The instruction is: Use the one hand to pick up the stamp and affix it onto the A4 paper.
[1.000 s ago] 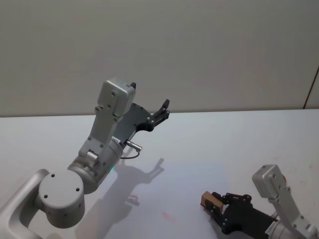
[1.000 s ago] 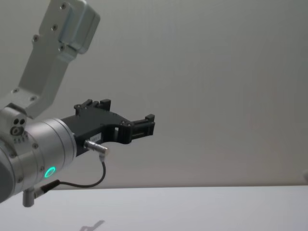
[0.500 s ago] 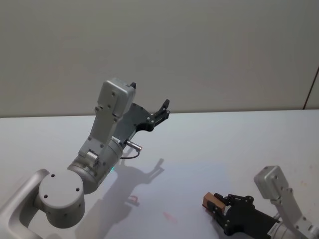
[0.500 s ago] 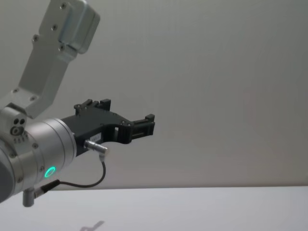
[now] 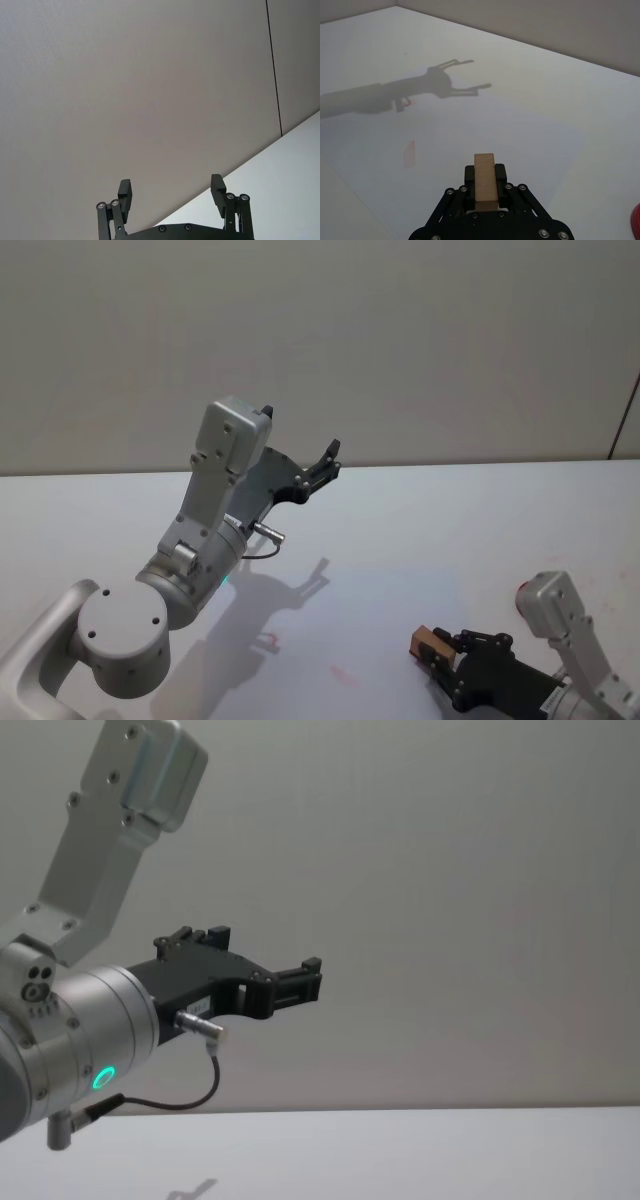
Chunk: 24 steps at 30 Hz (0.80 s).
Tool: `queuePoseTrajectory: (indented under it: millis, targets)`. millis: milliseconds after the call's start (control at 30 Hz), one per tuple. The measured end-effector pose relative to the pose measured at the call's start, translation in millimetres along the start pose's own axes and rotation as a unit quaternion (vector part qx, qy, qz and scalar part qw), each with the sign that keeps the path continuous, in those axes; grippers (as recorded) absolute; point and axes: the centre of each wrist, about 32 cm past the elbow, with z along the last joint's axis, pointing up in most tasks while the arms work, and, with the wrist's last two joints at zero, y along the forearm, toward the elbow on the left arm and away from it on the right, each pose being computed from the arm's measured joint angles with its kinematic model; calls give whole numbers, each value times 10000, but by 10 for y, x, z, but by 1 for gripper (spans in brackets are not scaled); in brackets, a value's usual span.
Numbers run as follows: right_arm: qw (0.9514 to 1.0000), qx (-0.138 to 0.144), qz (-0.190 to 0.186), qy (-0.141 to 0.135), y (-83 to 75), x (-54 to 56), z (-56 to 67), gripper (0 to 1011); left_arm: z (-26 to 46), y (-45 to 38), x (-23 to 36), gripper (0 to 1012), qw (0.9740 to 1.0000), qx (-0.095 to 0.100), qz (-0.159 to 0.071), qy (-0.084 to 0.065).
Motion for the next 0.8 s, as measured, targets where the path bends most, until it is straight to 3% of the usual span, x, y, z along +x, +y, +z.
queuePoseTrajectory:
  millis: [200,800]
  targets:
    - [9999,149,28,80,-5,-2,53,219,0,0,0,1001,10000,0,0,0]
    - [9953,883,125,373,-61,35,374,219,0,0,0,1001,10000,0,0,0]
